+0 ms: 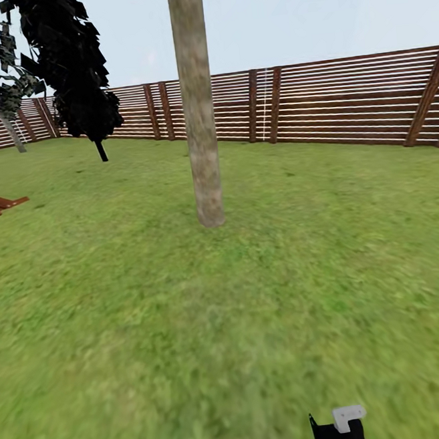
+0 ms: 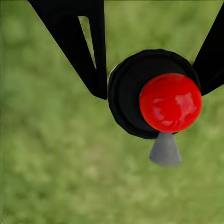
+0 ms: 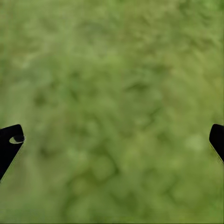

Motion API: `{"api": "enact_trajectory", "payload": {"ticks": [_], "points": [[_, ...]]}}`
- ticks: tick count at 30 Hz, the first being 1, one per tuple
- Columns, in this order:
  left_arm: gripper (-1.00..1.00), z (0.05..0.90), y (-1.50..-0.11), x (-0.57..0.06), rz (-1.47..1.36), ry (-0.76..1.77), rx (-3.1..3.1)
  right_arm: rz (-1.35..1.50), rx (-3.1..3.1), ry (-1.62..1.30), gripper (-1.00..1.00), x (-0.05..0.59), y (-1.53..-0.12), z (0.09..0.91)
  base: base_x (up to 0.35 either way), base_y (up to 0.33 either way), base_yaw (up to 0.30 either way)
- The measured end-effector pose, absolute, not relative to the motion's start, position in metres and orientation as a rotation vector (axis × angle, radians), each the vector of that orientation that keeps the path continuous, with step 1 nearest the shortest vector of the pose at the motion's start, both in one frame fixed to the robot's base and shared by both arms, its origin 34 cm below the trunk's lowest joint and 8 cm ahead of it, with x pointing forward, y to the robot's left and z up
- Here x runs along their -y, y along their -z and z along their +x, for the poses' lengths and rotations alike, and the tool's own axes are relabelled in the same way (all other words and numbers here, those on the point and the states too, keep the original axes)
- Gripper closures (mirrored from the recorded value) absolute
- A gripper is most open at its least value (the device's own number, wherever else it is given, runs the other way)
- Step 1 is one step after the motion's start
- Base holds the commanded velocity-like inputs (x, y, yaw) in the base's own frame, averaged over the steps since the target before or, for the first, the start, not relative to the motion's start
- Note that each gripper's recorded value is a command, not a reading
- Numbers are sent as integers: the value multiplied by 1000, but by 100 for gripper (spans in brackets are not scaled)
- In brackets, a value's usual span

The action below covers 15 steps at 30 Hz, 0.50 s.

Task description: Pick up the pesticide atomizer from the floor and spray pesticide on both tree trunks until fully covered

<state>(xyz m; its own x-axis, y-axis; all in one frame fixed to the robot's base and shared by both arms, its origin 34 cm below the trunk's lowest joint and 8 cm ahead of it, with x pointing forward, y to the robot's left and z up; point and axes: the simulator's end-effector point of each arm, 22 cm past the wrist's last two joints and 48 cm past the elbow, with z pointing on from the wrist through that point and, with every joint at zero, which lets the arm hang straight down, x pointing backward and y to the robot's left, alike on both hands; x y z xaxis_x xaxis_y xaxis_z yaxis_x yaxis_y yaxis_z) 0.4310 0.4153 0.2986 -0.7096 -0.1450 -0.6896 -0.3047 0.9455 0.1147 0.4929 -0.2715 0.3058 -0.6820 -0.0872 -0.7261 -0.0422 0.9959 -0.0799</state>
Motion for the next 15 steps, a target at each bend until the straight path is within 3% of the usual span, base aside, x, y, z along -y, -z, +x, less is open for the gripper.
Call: {"api": "enact_trajectory", "payload": {"ticks": [15], "points": [[100, 431, -298, -415, -315, -284, -2367, -90, -2322, 71, -100, 271, -306, 493, 341, 0, 0]]}}
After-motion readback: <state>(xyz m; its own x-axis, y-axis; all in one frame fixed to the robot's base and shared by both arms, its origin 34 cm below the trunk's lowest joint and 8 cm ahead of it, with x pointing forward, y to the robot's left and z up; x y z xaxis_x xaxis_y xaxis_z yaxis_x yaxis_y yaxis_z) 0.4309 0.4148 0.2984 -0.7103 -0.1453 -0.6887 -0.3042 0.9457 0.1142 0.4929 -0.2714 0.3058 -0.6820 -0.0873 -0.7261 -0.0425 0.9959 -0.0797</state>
